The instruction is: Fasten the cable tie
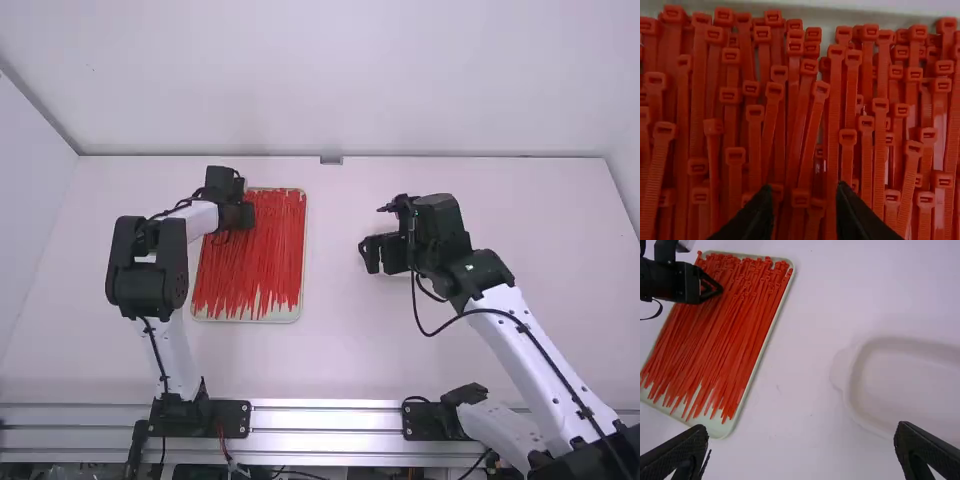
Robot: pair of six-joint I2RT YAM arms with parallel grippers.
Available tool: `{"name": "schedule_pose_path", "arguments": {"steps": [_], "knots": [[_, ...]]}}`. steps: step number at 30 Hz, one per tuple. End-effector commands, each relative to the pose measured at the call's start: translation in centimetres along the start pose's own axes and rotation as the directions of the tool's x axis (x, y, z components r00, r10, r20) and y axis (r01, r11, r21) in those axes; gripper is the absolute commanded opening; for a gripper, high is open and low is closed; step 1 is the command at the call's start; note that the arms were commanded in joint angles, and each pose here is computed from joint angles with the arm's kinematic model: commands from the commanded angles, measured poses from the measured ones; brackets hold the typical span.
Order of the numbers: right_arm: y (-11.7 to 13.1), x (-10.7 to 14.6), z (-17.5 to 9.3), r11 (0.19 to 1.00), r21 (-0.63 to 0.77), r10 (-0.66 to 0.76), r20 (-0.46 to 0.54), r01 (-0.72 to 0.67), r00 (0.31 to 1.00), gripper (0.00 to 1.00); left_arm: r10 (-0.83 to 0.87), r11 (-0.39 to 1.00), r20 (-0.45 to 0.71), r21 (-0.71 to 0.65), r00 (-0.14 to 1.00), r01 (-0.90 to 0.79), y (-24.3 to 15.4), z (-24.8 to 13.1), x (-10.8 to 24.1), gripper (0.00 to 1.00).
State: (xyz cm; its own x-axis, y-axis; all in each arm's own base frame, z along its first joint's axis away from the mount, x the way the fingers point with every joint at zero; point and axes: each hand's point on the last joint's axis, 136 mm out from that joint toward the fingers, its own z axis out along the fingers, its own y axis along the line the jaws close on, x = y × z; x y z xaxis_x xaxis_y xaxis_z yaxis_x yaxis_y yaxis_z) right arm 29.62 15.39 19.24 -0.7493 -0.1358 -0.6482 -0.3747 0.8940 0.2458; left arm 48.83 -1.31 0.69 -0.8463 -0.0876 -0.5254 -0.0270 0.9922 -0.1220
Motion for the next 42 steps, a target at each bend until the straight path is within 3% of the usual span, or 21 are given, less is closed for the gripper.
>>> {"name": "schedule_pose_path", "arguments": {"steps": [1, 19, 42], "knots": [[0.42, -1.33, -0.51, 1.000, -0.008, -0.001, 0.028, 0.002, 1.000, 0.99, -0.003, 1.000, 0.001, -0.008, 1.000, 0.003, 0.18, 0.17, -0.06, 0.32], [0.45, -1.45, -0.52, 1.000, -0.010, -0.002, 0.033, 0.002, 0.999, 0.99, 0.000, 1.000, -0.006, -0.008, 1.000, 0.000, 0.21, 0.18, 0.13, 0.20], [0.47, -1.27, -0.51, 1.000, -0.011, -0.001, 0.026, 0.001, 1.000, 1.00, -0.001, 1.000, -0.028, -0.010, 1.000, 0.001, 0.26, 0.19, 0.70, 0.16]]}}
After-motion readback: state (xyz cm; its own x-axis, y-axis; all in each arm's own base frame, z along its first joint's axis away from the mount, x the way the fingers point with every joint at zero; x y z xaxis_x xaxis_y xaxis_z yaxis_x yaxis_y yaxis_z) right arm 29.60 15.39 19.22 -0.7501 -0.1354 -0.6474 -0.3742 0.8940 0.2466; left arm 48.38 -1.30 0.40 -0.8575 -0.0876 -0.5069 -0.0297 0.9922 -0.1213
